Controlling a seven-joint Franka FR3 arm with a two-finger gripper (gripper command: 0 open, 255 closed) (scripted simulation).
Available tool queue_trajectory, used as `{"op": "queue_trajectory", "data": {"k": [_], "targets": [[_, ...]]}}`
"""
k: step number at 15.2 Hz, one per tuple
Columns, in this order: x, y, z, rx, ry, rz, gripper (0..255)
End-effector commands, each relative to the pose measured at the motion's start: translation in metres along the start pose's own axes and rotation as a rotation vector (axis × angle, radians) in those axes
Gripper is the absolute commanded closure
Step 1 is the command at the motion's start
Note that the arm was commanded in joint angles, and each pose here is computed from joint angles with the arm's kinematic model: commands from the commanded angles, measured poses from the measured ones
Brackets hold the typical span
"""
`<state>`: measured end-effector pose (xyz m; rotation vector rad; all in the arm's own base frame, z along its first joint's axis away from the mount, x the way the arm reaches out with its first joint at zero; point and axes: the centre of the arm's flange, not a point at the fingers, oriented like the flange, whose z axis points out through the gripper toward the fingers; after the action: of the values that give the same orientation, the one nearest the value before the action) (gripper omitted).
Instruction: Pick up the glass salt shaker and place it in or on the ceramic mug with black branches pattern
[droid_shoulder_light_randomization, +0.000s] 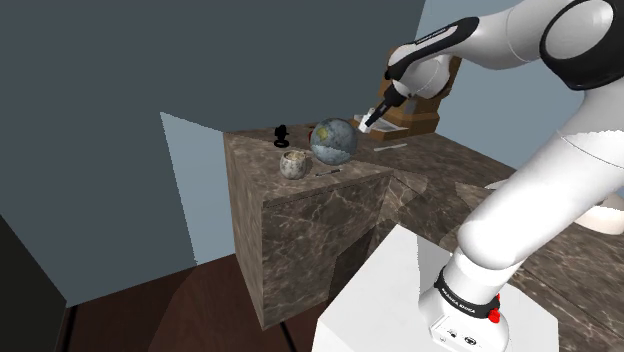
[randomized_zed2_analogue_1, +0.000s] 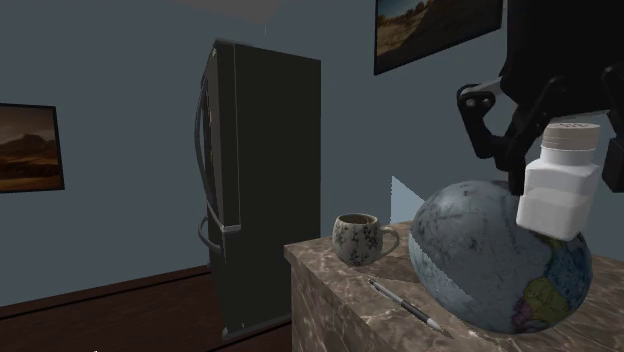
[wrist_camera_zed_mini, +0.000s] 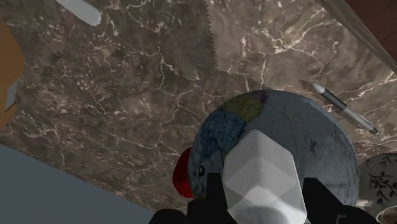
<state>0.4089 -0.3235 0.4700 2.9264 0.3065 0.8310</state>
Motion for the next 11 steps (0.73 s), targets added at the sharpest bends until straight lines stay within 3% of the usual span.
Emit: {"op": "queue_trajectory", "data": {"k": [1, 11], "targets": [[0.009, -0.010, 0.001, 0.000, 0.000, 0.000, 255], [0.088, -0.112, 0.030, 0.000, 0.000, 0.000, 255]]}}
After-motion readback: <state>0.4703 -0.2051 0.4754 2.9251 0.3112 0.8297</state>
